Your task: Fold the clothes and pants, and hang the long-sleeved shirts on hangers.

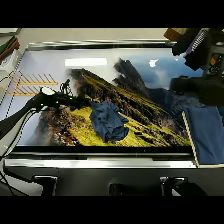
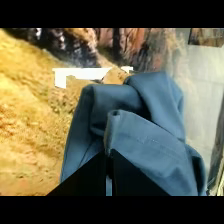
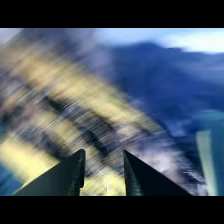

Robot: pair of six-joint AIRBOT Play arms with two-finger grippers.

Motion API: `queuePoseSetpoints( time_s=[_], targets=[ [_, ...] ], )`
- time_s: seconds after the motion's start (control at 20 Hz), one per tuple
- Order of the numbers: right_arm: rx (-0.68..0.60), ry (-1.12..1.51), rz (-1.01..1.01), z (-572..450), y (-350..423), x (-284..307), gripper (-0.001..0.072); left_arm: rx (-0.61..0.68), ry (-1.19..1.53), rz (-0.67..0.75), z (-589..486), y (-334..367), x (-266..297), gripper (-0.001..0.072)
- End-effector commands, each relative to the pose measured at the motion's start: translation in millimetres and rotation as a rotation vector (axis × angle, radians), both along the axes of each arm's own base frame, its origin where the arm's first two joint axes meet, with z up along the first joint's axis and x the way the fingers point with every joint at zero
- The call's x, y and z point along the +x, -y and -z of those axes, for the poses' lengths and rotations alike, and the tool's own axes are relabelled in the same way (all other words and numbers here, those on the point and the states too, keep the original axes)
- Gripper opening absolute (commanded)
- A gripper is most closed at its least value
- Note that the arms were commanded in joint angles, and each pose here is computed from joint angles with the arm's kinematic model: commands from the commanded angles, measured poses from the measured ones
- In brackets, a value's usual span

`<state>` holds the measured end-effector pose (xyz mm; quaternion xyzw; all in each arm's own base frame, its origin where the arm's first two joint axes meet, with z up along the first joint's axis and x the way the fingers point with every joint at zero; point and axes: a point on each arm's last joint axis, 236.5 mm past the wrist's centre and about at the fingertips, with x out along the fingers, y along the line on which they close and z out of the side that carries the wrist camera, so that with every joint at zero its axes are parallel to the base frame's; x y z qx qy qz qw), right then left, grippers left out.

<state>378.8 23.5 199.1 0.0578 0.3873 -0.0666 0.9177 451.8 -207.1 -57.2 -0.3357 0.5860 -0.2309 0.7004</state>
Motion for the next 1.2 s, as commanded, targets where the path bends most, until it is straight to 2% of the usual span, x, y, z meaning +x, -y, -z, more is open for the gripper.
queuePoseSetpoints(
  time_s=[0.0, 0.1, 0.15, 0.2, 0.25, 0.35, 0.55, 0.7, 0.95, 1.05, 1.15],
  targets=[
    [0.287, -0.139, 0.229, 73, 32, 16, 0.032, -0.011, -0.01, 0.0, -6, -5, -1, 0.0016],
    [0.717, -0.323, 0.038, 116, -29, 14, 0.0328, -0.014, -0.022, -0.009, -6, -4, -2, 0.0016],
    [0.848, -0.371, -0.075, 122, -52, 10, 0.0394, -0.016, -0.024, -0.011, -6, -4, -2, 0.0016],
    [0.885, -0.43, -0.145, 134, -64, 2, 0.0548, -0.015, -0.024, -0.008, -6, -3, -3, 0.0016],
    [0.87, -0.508, -0.211, 153, -75, -12, 0.0599, -0.015, -0.024, -0.007, -6, -2, -3, 0.0016],
    [0.862, -0.639, -0.271, 189, -99, -35, 0.0599, -0.015, -0.024, -0.007, -6, -2, -3, 0.0016],
    [0.827, -0.761, -0.327, 243, -151, -58, 0.0589, -0.015, -0.024, -0.007, -6, -2, -3, 0.0016],
    [0.792, -0.813, -0.376, 267, -184, -68, 0.0539, -0.015, -0.024, -0.007, -6, -2, -3, 0.0016],
    [0.763, -0.82, -0.341, 291, -202, -67, 0.0534, -0.015, -0.023, -0.007, -6, -2, -3, 0.0016],
    [0.761, -0.781, -0.29, 295, -198, -54, 0.0513, -0.015, -0.024, -0.007, -6, -2, -3, 0.0016],
    [0.755, -0.746, -0.263, 297, -196, -45, 0.0391, -0.015, -0.023, -0.006, -6, -2, -3, 0.0016]
  ],
)
